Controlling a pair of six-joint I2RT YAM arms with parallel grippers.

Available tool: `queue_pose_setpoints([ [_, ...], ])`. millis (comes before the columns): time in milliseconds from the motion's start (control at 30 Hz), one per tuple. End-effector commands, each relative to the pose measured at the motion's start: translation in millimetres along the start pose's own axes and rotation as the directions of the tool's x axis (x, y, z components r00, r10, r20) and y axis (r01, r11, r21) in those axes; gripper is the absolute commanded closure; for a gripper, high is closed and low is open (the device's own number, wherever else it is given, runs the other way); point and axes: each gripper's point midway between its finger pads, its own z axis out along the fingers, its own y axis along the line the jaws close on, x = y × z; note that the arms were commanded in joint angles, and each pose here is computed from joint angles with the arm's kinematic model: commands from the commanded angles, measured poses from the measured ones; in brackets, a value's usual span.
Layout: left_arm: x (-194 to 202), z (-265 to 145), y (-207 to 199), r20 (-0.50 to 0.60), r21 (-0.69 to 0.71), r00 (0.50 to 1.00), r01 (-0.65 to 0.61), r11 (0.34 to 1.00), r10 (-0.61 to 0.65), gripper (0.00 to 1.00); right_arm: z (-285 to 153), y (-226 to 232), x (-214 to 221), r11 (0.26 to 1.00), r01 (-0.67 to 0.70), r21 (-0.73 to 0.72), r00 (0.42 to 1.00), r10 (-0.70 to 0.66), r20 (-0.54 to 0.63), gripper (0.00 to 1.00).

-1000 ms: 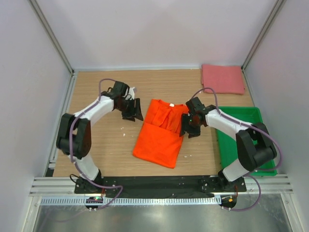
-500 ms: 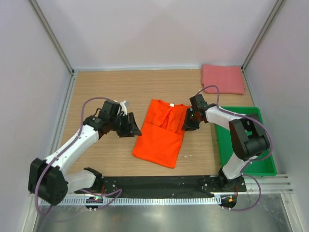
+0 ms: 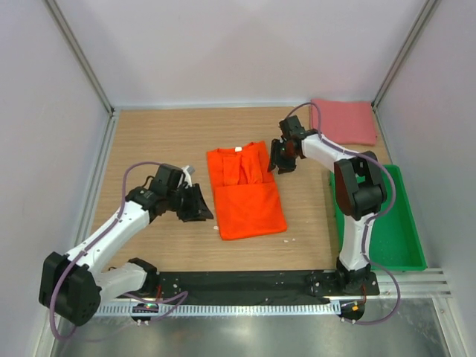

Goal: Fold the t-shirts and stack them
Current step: Fold the tshirt

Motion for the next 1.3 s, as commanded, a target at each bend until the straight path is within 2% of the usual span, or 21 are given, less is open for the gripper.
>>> queue_pose_setpoints([
  [0,-4.9,14.5,-15.7,-0.019,0.079,1.0,0.0,0.997,0.002,0.67,-63.7,-3.2,5.3,0.996,0.085,0.042,0.996,-0.086,0.03,0.48],
  [33,-2.0,21.3,-18.3,-0.039,0.088,0.999,0.005,0.996,-0.002,0.7,-67.2,-12.6,24.6,0.995,0.083,0.051,0.997,-0.083,0.0,0.47],
  [67,-1.2,25.8,-20.1,-0.046,0.096,0.999,0.009,0.995,-0.004,0.71,-91.0,-7.3,24.4,0.996,0.088,0.023,0.995,-0.089,0.049,0.47],
  [167,3.8,44.2,-25.9,-0.084,0.118,0.996,0.016,0.993,-0.006,0.74,-101.7,7.4,74.8,0.989,0.051,-0.139,0.997,-0.057,-0.042,0.52],
  [200,5.8,49.3,-30.7,-0.092,0.136,0.996,0.006,0.991,0.006,0.76,-105.9,26.3,96.3,0.964,0.022,-0.264,0.992,-0.054,-0.112,0.57],
  [267,11.7,61.7,-28.9,-0.128,0.122,0.992,0.031,0.992,-0.016,0.8,-97.1,29.8,130.5,0.94,-0.053,-0.337,0.982,-0.012,-0.189,0.69],
  [300,12.1,66.3,-29.6,-0.126,0.126,0.992,0.032,0.992,-0.016,0.81,-99.0,31.9,138.2,0.929,-0.064,-0.364,0.981,-0.008,-0.193,0.81],
  [333,14.6,70.2,-27.8,-0.127,0.114,0.992,0.03,0.993,-0.016,0.85,-92.6,27.6,154.7,0.923,-0.091,-0.374,0.975,0.006,-0.222,0.86],
  [400,19.9,77.0,-18.8,-0.131,0.085,0.991,0.053,0.995,-0.041,0.88,-89.5,24.6,174.2,0.909,-0.133,-0.396,0.964,0.026,-0.265,0.91],
  [500,26.0,84.2,-1.9,-0.122,0.037,0.989,0.089,0.995,-0.084,0.9,-84.8,22.4,185.6,0.899,-0.142,-0.414,0.957,0.017,-0.291,0.94],
  [700,42.7,99.6,31.2,-0.129,-0.052,0.982,0.135,0.99,-0.141,0.9,-66.6,-3.4,199.8,0.933,-0.143,-0.33,0.948,0.034,-0.316,0.95],
  [867,69.5,103.6,58.5,-0.177,-0.15,0.954,0.217,0.965,-0.242,0.93,-58.6,-35.8,219.2,0.962,-0.176,-0.207,0.929,0.092,-0.358,0.94],
  [933,73.2,101.5,61.3,-0.173,-0.157,0.951,0.231,0.96,-0.257,0.94,-59.3,-45.6,227.4,0.97,-0.178,-0.165,0.926,0.108,-0.362,0.94],
  [1000,76.7,95.7,58.2,-0.173,-0.148,0.951,0.231,0.962,-0.255,0.93,-64.6,-43.6,228.0,0.968,-0.176,-0.181,0.931,0.104,-0.35,0.93],
  [1100,71.2,82.5,44.0,-0.164,-0.11,0.959,0.215,0.97,-0.231,0.89,-75.2,-34.4,215.8,0.963,-0.161,-0.215,0.945,0.088,-0.316,0.88],
  [1133,69.3,79.1,41.3,-0.158,-0.105,0.962,0.21,0.972,-0.225,0.83,-80.4,-28.1,202.5,0.961,-0.152,-0.229,0.953,0.08,-0.293,0.86],
  [1167,61.1,70.5,30.4,-0.136,-0.076,0.97,0.194,0.978,-0.203,0.79,-83.8,-24.0,195.6,0.961,-0.141,-0.24,0.958,0.071,-0.279,0.79],
  [1267,36.5,58.6,10.6,-0.061,-0.041,0.986,0.154,0.987,-0.156,0.66,-90.5,-9.5,161.4,0.957,-0.11,-0.269,0.975,0.052,-0.215,0.67],
])
